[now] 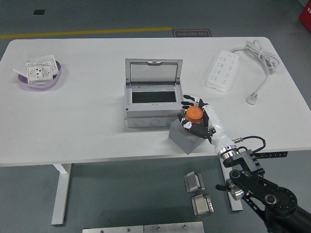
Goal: Pick up the cylinder from the cube,place it in the box,flap close box
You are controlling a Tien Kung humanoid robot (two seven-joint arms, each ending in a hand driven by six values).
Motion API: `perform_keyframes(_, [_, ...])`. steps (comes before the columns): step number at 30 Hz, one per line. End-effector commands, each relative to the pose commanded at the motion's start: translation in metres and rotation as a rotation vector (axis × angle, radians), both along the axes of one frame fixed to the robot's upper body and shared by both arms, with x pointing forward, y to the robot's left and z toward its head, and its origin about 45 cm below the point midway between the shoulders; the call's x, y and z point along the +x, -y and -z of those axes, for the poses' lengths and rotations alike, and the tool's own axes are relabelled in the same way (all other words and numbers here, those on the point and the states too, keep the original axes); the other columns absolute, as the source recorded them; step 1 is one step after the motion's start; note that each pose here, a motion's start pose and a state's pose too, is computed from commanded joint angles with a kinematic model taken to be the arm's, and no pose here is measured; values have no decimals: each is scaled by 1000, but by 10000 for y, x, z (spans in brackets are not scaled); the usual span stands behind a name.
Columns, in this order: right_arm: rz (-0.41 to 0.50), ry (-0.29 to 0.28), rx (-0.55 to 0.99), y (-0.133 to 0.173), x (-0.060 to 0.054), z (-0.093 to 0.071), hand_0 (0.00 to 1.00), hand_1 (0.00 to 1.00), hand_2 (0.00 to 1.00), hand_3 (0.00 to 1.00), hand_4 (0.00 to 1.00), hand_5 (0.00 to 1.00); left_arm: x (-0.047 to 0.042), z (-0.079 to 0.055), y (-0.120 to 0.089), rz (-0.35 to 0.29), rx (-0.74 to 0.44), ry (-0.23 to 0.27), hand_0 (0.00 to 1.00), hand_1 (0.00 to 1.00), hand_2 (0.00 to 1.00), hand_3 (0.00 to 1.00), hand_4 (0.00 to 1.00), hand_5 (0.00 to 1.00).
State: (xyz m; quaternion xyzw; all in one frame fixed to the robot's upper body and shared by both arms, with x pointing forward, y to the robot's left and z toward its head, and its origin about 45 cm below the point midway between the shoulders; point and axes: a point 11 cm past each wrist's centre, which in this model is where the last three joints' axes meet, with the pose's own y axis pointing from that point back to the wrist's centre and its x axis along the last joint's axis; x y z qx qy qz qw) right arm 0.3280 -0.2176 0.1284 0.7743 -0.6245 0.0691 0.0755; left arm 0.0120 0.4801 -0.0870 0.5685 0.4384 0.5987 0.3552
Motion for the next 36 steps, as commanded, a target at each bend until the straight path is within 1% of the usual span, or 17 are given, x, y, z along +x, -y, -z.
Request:
perform_keyframes(1, [0, -2, 1, -2, -2, 3, 708, 728, 725, 745, 446, 2, 0, 0, 0, 0, 0, 0, 705, 685, 464, 761, 764, 329])
perform_keyframes(2, [0, -3, 2, -3, -3, 4, 746, 711, 696, 704, 139, 2, -1, 0, 0, 0, 0, 0, 705, 685, 464, 762, 764, 329])
perform_keyframes(8, [-4, -18, 11, -18, -16, 24, 746, 711, 696, 704, 139, 2, -10, 2, 3, 0, -1, -2, 705, 685, 464, 762, 764, 329])
perform_keyframes(9, [-4, -18, 12, -19, -16, 23, 756, 708, 668, 656, 2, 2, -11, 2, 4, 0, -1, -2, 705, 685, 464, 763, 764, 329])
perform_keyframes(14, [-5, -12, 6, -30, -15, 9, 756, 708, 668, 656, 2, 2, -19, 6, 10, 2, -2, -5, 705, 685, 464, 763, 764, 329])
perform_keyframes(15, [-5, -9, 5, -33, -15, 4, 726, 699, 617, 536, 17, 2, -21, 6, 11, 2, -2, -5, 705, 685, 465, 762, 764, 329])
perform_keyframes(20, [-1, 24, -7, -25, 3, -58, 726, 699, 617, 536, 17, 2, -26, 7, 11, 3, -2, -6, 705, 685, 465, 762, 764, 329])
perform_keyframes(21, [1, 31, -8, -22, 8, -73, 569, 459, 431, 302, 159, 2, -25, 7, 11, 3, -2, -6, 705, 686, 464, 763, 764, 329])
perform_keyframes(26, [9, 69, -12, -9, 49, -170, 569, 459, 431, 302, 159, 2, -21, 7, 10, 4, -2, -6, 705, 686, 464, 763, 764, 329])
perform_keyframes(27, [10, 75, -13, -6, 57, -188, 455, 202, 314, 229, 58, 2, -20, 7, 11, 4, -2, -6, 705, 686, 465, 763, 764, 329])
perform_keyframes(32, [15, 113, -18, 13, 119, -311, 455, 202, 314, 229, 58, 2, -17, 8, 13, 7, -2, -8, 705, 686, 465, 763, 764, 329])
perform_keyframes(33, [15, 120, -20, 19, 134, -334, 411, 172, 311, 224, 30, 2, -16, 7, 11, 8, -2, -9, 705, 685, 469, 763, 764, 330])
perform_keyframes(36, [19, 139, -30, 41, 176, -399, 411, 172, 311, 224, 30, 2, -16, -1, -6, 9, 2, -10, 705, 685, 469, 763, 764, 330])
